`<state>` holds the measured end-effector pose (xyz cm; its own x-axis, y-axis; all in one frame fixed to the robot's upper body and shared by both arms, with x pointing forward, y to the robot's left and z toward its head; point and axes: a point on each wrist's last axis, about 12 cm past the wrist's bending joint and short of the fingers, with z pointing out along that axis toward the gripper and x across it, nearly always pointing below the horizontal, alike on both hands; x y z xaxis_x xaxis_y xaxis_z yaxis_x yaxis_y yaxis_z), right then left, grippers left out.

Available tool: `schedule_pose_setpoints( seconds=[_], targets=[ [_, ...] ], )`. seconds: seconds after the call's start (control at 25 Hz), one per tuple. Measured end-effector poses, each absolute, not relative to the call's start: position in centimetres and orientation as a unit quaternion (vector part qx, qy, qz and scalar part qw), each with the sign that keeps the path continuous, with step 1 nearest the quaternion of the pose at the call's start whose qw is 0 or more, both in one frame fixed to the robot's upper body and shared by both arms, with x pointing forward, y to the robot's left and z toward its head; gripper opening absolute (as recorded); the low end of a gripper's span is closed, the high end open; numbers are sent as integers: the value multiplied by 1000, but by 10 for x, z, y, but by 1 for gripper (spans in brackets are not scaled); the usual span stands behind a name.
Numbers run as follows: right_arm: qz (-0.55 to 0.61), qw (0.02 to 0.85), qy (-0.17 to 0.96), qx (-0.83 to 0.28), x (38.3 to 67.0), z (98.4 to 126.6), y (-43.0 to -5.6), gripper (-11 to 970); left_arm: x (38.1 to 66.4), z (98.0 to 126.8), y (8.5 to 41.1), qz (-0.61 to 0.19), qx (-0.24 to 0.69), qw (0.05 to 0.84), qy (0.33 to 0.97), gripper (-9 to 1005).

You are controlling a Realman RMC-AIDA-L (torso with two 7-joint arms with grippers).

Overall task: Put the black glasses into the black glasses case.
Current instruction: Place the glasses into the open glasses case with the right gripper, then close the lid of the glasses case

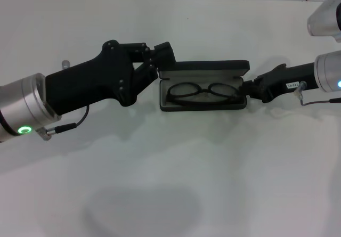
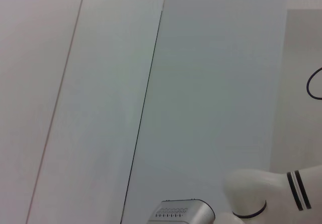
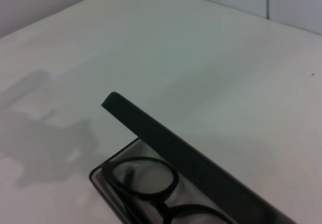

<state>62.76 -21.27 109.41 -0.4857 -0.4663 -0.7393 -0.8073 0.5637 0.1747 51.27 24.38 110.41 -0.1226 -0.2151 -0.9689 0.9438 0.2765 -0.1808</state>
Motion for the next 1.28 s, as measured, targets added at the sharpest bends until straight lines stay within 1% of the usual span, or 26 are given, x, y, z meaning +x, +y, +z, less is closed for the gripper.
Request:
schedule_pose_setpoints(
  seconds=[0.12,0.24,0.4,0.64,0.76,0.88,1.0,1.04,1.08,1.28],
  targets=[
    [261,333,823,-380,627,1094,-216,117,513,1104,245,-502,327,577,555,83],
    [280,347,816,-368,619,1097,-225,118,517,1106,245,-498,326,581,555,83],
    [325,371,796,-350,595,1106,-251,121,541,1118,235,-481,355,571,562,84],
    [328,427,783,-311,553,1117,-299,125,588,1132,210,-434,404,503,629,85],
    [324,441,789,-279,534,1113,-319,126,603,1135,200,-406,418,478,657,85],
    [315,453,794,-255,518,1110,-336,128,619,1137,179,-371,444,456,677,135],
    [314,454,797,-244,511,1107,-343,130,626,1134,161,-341,462,442,689,184],
    [316,453,797,-243,510,1106,-343,131,626,1134,161,-341,462,442,689,184],
    [317,452,798,-243,509,1104,-343,131,629,1132,150,-323,472,426,701,184],
    [316,452,797,-247,511,1103,-341,134,633,1129,143,-306,475,414,714,183]
  ],
)
